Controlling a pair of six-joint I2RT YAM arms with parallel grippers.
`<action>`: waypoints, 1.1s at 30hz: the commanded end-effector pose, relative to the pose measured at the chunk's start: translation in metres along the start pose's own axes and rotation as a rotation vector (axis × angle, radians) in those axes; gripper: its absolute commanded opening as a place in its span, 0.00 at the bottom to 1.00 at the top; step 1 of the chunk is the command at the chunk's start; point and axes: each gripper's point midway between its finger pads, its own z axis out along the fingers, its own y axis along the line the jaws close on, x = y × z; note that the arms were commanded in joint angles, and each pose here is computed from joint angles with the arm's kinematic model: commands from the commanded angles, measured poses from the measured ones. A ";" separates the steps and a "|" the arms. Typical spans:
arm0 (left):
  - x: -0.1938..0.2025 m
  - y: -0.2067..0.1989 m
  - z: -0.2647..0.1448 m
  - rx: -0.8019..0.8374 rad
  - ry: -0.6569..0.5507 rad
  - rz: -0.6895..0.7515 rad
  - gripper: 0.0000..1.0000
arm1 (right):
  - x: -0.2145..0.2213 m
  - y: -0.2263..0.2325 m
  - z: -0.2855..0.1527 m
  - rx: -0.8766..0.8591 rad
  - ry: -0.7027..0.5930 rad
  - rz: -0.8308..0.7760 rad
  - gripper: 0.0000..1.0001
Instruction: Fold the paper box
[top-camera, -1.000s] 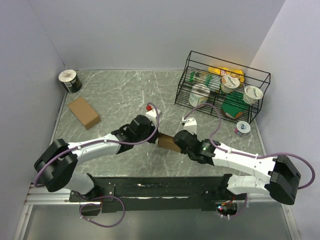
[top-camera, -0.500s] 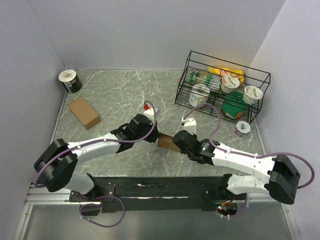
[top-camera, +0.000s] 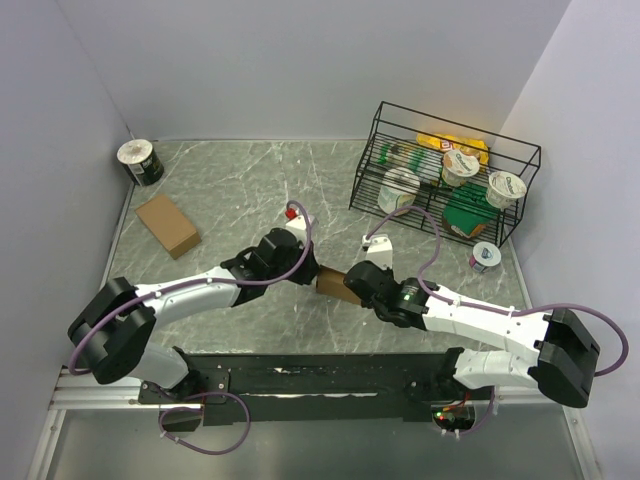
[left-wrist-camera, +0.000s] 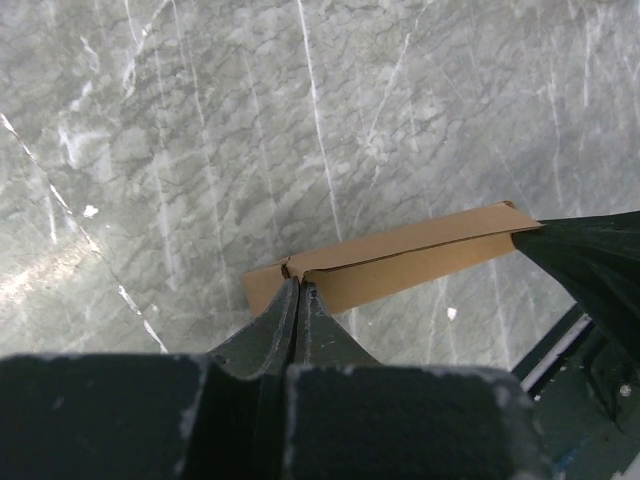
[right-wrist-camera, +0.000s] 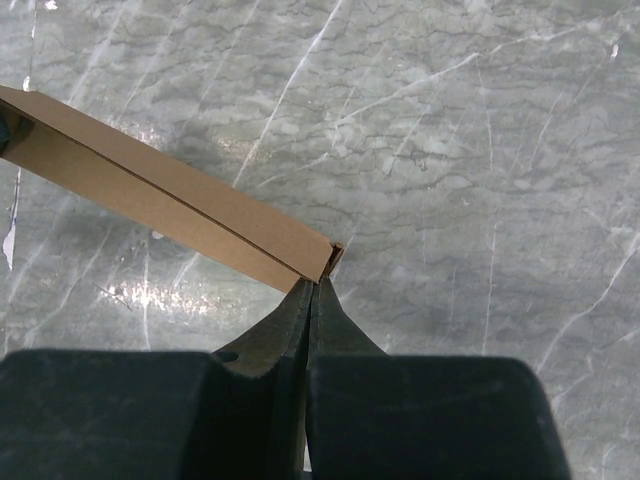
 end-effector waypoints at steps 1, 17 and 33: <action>-0.011 -0.023 -0.004 0.099 -0.053 0.059 0.01 | 0.058 -0.003 0.002 -0.010 0.209 -0.075 0.00; 0.029 -0.007 -0.003 0.000 -0.020 0.237 0.01 | 0.055 -0.004 0.001 -0.003 0.204 -0.077 0.00; 0.018 0.004 -0.009 -0.131 -0.055 0.335 0.01 | 0.059 -0.004 0.002 -0.005 0.211 -0.075 0.00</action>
